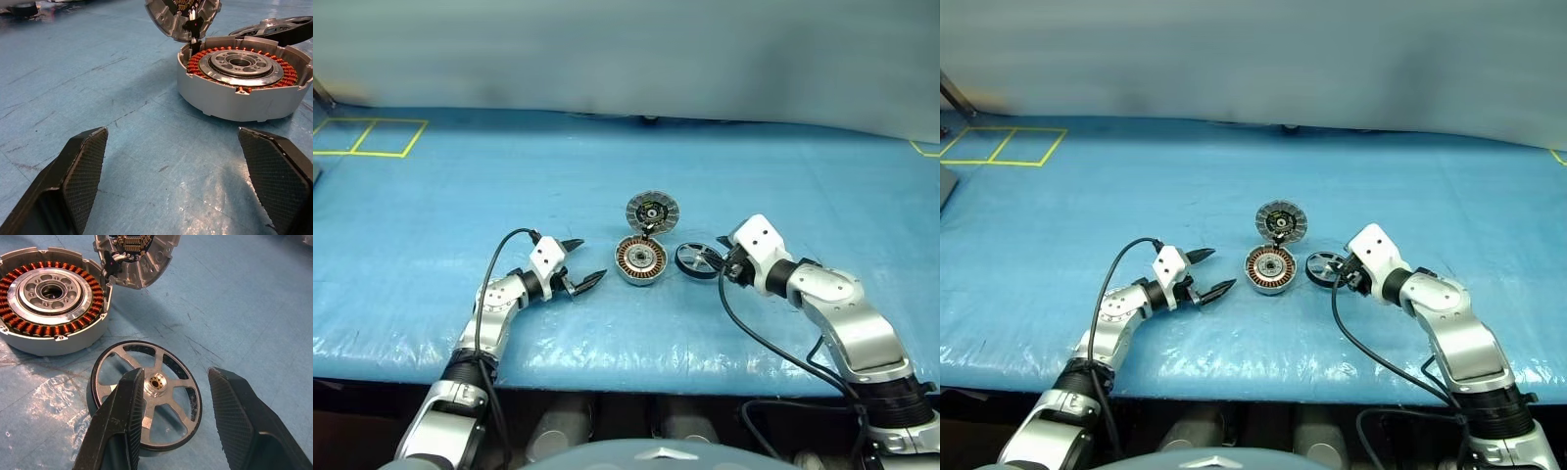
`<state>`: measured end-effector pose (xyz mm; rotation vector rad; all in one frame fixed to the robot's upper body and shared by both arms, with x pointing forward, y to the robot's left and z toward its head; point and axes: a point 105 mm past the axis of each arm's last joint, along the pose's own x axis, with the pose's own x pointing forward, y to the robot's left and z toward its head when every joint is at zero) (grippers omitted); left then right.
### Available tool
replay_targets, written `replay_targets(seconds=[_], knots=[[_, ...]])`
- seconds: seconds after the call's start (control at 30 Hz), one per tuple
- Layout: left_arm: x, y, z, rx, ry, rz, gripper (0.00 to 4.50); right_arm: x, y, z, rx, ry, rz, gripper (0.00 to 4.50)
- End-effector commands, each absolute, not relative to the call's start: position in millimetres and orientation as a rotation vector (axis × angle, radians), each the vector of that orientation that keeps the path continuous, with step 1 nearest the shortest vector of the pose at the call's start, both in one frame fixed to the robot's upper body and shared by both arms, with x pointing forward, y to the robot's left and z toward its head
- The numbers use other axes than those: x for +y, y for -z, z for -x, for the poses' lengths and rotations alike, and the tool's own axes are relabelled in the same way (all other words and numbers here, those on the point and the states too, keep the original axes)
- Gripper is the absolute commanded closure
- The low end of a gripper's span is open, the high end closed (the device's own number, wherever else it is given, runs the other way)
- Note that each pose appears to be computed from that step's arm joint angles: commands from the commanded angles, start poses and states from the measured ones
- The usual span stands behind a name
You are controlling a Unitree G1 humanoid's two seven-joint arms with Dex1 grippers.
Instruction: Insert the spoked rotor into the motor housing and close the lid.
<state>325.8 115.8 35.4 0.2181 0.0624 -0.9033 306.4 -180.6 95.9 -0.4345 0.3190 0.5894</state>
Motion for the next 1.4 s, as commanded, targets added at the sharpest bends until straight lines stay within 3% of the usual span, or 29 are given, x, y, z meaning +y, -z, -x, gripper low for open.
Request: replay_targets(seconds=[0.03, 0.6, 0.97, 1.4], knots=[[114.6, -45.6, -326.6, 0.026, 0.904, -0.234, 0.0, -180.7, -97.8, -312.2, 0.31, -0.559, 0.425, 2.32], [118.8, -36.5, -325.4, 0.064, 0.896, -0.24, 0.0, -172.2, -75.7, -309.5, 0.391, -0.53, 0.375, 2.32], [121.3, -31.2, -323.7, 0.082, 0.89, -0.241, 0.0, -158.9, -104.7, -315.6, 0.281, -0.502, 0.335, 2.32], [121.8, -27.8, -320.2, 0.096, 0.891, -0.242, 0.0, -155.3, -78.2, -316.6, 0.369, -0.448, 0.38, 2.32]])
